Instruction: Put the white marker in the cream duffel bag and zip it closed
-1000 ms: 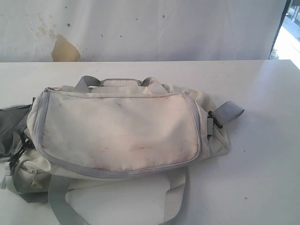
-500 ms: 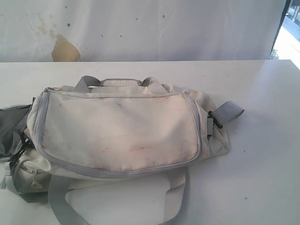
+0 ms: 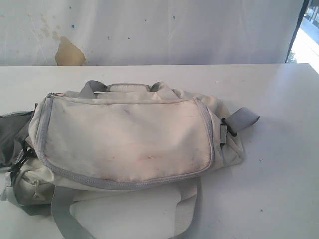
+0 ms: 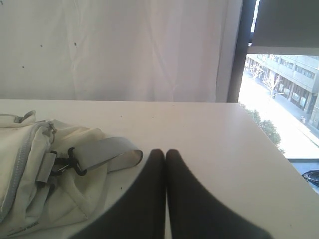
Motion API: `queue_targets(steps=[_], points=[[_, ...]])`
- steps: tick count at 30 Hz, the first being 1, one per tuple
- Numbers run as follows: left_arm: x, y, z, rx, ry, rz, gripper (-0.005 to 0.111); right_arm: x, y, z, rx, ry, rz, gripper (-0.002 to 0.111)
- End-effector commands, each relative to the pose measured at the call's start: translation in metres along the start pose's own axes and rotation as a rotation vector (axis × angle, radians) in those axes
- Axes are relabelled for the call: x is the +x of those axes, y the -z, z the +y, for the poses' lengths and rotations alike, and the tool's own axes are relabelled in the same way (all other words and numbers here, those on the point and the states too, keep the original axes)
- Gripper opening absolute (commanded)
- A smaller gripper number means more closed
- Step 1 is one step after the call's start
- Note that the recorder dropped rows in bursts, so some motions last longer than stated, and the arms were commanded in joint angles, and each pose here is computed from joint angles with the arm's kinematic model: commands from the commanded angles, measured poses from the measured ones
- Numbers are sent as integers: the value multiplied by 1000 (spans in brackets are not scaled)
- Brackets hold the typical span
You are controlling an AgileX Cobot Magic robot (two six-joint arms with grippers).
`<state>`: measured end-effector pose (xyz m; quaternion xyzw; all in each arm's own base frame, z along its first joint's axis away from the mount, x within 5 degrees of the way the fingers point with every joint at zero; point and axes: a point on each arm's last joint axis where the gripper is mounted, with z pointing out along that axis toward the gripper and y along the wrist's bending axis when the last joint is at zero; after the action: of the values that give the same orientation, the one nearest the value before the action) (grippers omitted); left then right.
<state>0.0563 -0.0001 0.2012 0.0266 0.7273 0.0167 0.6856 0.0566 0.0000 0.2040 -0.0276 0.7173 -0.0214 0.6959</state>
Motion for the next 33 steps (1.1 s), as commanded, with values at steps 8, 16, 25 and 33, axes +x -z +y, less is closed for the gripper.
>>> queue_targets(steps=[8,16,25,33], points=[[1,0,-1,16,5,2,0,1,0,0,-1,-1,-6,0],[1,0,-2,23,-17,1,0,1,0,0,-1,-1,-6,0],[1,0,-2,23,32,2,0,1,0,0,-1,-1,-6,0],[2,0,-2,23,47,11,0,1,0,0,-1,-1,-6,0]])
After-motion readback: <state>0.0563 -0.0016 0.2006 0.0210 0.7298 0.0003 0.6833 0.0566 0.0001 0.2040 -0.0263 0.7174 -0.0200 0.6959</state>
